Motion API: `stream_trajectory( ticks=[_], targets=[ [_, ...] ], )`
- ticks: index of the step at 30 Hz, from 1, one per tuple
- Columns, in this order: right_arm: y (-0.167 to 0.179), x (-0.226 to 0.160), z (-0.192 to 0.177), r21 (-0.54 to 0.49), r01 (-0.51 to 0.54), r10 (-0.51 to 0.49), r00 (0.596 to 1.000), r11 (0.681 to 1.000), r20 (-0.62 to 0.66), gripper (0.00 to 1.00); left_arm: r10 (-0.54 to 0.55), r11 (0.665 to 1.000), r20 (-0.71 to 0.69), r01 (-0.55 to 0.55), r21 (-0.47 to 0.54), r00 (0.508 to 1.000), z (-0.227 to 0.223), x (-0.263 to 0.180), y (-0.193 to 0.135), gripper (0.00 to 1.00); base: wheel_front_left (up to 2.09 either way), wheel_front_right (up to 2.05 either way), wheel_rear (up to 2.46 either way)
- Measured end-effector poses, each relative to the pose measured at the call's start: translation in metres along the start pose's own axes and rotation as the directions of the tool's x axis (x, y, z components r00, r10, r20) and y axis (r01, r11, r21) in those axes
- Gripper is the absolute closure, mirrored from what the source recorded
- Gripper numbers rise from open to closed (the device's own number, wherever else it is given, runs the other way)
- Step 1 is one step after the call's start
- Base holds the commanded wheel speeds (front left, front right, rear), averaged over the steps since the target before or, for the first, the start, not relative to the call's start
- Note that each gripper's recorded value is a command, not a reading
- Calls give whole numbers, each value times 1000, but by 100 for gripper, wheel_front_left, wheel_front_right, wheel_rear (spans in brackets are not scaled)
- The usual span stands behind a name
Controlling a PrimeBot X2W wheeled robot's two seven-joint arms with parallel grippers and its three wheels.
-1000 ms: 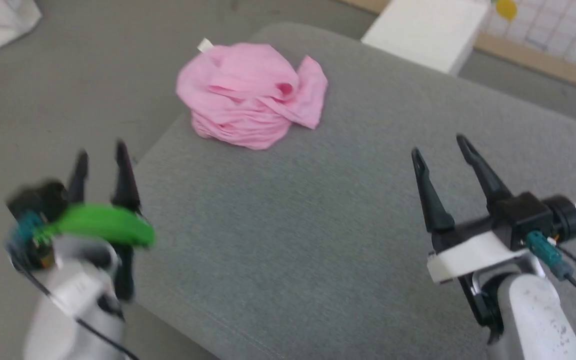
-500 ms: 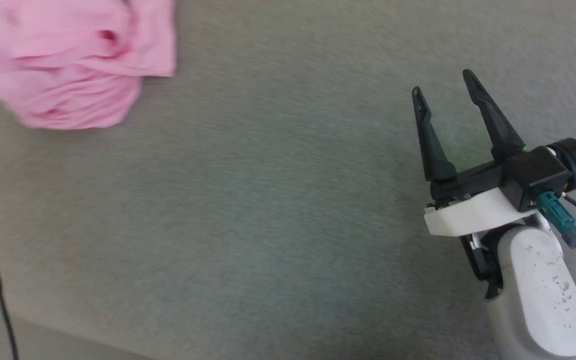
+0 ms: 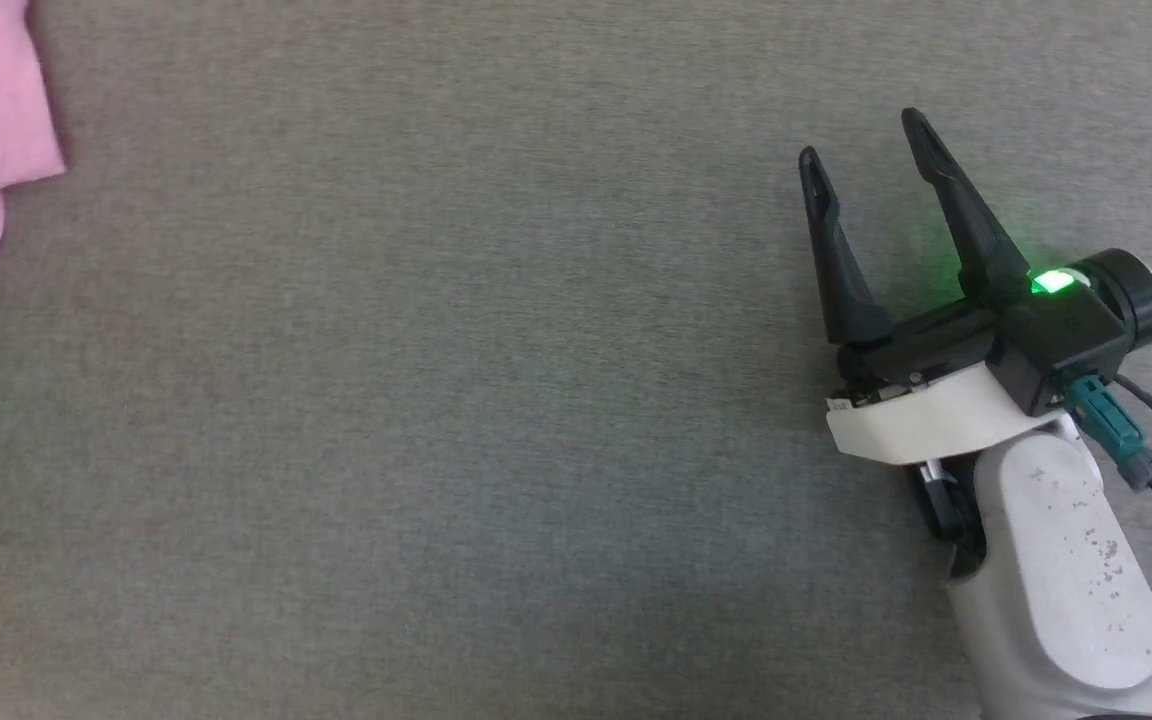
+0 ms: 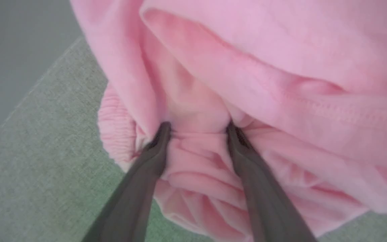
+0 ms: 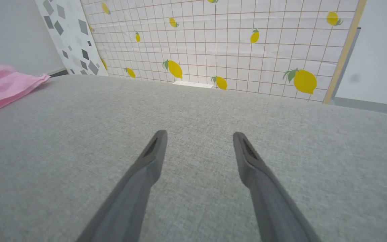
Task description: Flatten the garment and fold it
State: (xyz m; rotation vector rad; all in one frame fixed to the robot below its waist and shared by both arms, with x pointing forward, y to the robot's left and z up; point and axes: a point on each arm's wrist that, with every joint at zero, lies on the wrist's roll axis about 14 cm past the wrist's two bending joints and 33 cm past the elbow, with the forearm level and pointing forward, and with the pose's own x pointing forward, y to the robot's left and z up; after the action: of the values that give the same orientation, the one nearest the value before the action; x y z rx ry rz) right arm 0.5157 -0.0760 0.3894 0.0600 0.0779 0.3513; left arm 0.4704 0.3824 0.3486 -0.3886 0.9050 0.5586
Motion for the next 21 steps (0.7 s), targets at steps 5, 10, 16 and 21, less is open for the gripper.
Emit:
stream_trajectory(
  ticks=[5,10,16,21],
  targets=[
    [-8,-10,4,-17,24,-24,1000,1000,-16,0,-43,996,298,17,89,954,39,-16,-10,100,0,0,0],
    [-15,-34,10,-12,60,-61,997,998,-37,0,-204,978,672,116,175,711,114,-77,-48,100,0,0,0],
    [-19,-63,37,-17,105,-105,994,994,-4,0,-416,907,820,236,348,393,161,-181,-103,100,0,0,0],
    [-24,-89,70,-19,147,-146,987,989,64,0,-566,801,813,324,504,136,167,-285,-158,100,0,0,0]
  ],
)
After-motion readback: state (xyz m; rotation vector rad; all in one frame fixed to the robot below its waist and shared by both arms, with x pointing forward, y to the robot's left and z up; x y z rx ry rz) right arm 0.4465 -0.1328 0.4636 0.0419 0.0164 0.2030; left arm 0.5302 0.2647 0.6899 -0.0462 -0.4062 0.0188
